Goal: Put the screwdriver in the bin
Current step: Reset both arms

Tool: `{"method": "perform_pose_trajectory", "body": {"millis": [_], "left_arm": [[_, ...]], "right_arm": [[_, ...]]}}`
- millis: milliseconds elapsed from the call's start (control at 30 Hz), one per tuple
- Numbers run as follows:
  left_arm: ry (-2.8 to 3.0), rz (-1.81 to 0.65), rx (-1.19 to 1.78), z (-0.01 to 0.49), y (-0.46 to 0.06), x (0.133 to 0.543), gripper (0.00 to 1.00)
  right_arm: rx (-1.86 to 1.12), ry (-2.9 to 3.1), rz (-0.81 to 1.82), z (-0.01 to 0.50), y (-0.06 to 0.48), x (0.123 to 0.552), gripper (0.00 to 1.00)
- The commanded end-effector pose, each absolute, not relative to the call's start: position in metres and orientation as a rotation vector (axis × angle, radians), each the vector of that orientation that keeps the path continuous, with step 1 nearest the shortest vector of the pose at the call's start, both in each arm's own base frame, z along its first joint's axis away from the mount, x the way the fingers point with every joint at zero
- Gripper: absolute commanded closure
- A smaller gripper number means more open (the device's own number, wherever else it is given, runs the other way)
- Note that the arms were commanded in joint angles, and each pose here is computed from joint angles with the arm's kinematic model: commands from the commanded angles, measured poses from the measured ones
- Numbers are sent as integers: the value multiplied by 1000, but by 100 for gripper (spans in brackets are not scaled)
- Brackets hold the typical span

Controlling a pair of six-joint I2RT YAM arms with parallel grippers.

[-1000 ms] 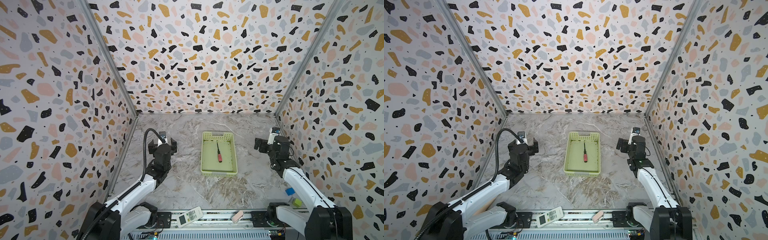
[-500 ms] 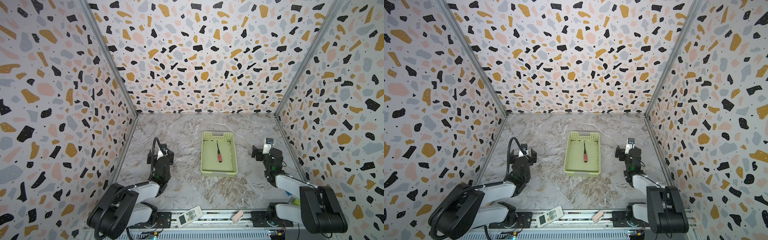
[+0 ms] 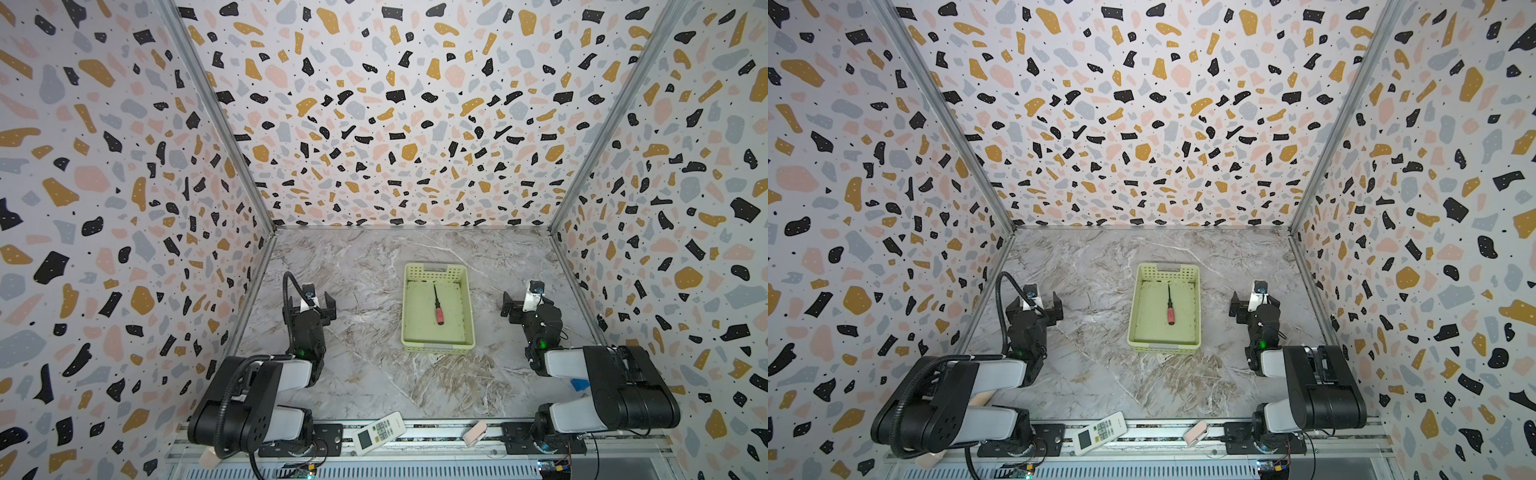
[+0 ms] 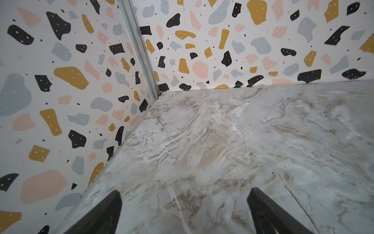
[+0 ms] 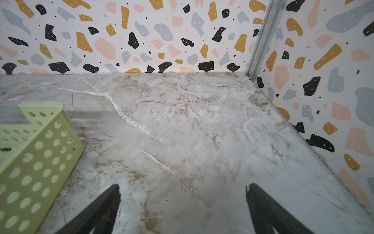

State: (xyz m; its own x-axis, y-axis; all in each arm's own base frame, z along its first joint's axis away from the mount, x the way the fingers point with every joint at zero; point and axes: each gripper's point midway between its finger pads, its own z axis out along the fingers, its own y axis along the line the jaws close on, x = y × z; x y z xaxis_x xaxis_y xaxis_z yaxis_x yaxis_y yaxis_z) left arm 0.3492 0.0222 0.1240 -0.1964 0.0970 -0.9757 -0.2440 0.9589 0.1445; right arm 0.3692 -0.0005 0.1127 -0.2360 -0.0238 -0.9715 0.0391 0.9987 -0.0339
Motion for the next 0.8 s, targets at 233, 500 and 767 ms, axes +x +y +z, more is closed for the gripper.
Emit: {"method": "perform_pose_trajectory", "body": {"millis": [233, 500, 767], "left_arm": [[1678, 153, -84, 135, 13, 353, 0], [1629, 86, 41, 140, -6, 342, 0], [1689, 134, -76, 133, 13, 355, 0]], "right_arm": [[-56, 1709, -47, 124, 12, 368, 1], [-170, 1712, 12, 123, 30, 370, 1], [-175, 1714, 6, 122, 30, 370, 1]]}}
